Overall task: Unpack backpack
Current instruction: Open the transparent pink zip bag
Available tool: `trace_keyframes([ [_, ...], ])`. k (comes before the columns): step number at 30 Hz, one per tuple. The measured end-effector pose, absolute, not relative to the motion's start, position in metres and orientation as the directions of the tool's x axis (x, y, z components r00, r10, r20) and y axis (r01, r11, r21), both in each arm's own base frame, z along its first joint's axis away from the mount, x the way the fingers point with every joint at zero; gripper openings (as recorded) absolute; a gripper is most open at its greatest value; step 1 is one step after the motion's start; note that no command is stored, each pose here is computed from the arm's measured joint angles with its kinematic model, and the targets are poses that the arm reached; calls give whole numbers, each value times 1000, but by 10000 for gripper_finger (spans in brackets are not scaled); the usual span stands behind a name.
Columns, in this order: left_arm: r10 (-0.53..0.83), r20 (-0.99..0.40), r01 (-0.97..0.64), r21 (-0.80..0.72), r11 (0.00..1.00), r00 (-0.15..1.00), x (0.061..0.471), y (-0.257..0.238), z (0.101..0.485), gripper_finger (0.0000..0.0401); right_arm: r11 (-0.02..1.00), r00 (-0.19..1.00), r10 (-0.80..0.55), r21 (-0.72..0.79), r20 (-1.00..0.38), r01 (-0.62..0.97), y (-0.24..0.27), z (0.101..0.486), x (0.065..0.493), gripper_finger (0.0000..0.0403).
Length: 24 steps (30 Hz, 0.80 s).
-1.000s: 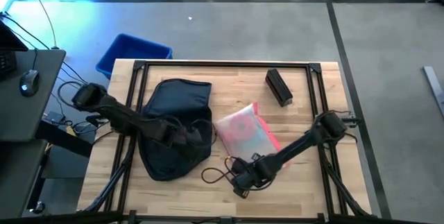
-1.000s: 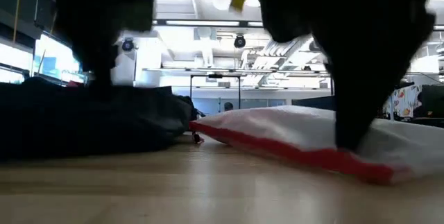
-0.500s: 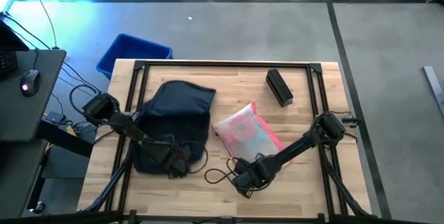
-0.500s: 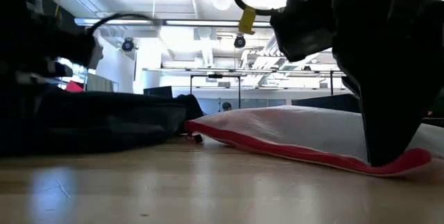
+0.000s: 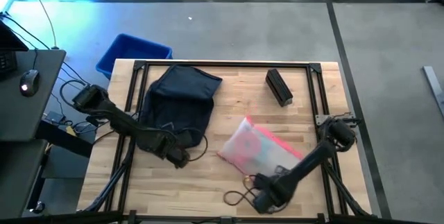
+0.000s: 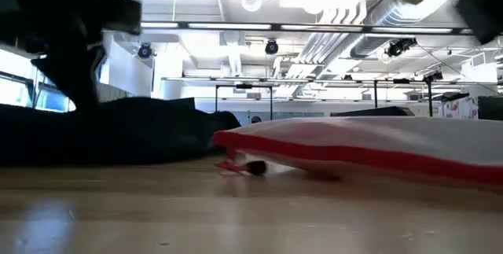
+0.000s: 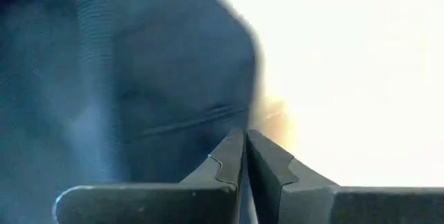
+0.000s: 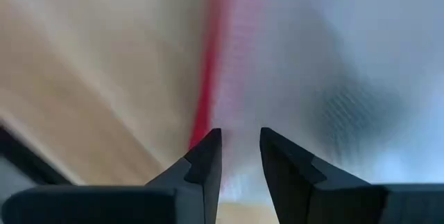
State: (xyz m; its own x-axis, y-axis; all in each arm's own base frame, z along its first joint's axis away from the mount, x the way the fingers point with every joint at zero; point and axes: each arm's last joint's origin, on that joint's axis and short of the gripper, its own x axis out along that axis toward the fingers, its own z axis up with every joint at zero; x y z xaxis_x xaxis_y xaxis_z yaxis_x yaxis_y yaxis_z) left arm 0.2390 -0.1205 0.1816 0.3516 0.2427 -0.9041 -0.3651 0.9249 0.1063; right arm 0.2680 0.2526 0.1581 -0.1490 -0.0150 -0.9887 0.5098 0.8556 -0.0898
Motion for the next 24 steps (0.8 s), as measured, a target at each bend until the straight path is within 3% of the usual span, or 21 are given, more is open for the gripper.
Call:
trace_keyframes([
  [3, 151, -851, -248, 25, 969, 504, 256, -134, 183, 0, 762, -192, -63, -171, -979, 624, 252, 166, 256, 84],
  [6, 78, -784, -85, 31, 996, 616, 272, -144, 182, 1, 741, -98, -12, -75, -995, 667, 257, 179, 256, 84],
  [9, 33, -720, 104, 146, 984, 694, 285, -152, 179, 13, 751, 24, 21, 31, -1000, 660, 265, 186, 258, 84],
  [13, 11, -685, 315, 350, 882, 728, 295, -158, 171, 47, 750, 118, 44, 111, -992, 652, 269, 197, 262, 84],
  [17, 24, -687, 443, 494, 748, 726, 304, -156, 155, 93, 743, 139, 71, 146, -988, 653, 270, 200, 266, 84],
  [24, 85, -648, 492, 651, 578, 757, 325, -151, 124, 169, 734, 126, 153, 198, -980, 650, 274, 201, 269, 84],
])
